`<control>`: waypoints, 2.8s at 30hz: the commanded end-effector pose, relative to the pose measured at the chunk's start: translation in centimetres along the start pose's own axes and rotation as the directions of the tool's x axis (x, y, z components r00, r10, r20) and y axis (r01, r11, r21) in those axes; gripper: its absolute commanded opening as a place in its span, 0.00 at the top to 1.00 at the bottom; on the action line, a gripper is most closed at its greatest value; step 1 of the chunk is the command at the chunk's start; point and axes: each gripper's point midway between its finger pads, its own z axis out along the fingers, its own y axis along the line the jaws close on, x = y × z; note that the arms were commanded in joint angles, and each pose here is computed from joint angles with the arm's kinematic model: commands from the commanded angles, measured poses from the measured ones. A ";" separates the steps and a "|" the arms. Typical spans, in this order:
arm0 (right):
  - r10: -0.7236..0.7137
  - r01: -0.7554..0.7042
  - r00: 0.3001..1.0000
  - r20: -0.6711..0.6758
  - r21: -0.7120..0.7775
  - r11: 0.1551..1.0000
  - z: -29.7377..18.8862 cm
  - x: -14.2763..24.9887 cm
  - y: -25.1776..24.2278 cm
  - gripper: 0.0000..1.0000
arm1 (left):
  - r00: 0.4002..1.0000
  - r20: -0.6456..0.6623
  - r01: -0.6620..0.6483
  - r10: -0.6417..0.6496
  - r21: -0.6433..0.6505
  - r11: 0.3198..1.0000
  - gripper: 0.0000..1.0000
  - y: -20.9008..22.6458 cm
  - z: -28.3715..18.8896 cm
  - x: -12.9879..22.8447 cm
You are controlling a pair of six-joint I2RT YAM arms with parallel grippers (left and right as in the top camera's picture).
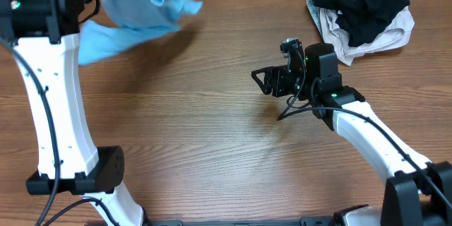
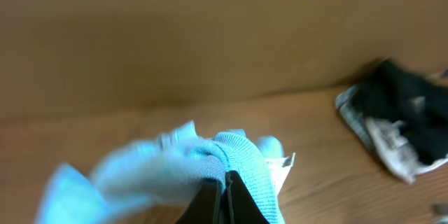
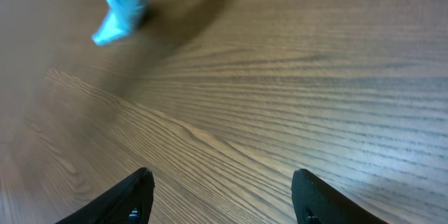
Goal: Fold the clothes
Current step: 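Lift the T-shirt up with the left gripper, then grasp the hanging T-shirt with the right gripper below the left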
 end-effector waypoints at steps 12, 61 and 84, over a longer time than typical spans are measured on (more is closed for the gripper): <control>-0.103 0.112 0.977 0.188 -0.038 0.993 -4.3 -5.2 4.3 0.33 | 0.967 0.247 -0.122 0.066 0.218 0.968 0.96 -7.7 -7.4 -5.4; -0.188 0.174 0.928 0.321 0.073 0.982 4.0 -3.4 11.4 0.21 | 0.985 0.170 -0.079 0.031 0.285 0.955 0.96 -9.9 -6.9 -3.6; -0.251 0.251 0.905 0.344 0.045 0.967 2.0 -4.3 13.2 0.96 | 0.983 0.177 -0.103 0.054 0.280 0.955 0.96 -9.5 -7.0 -3.6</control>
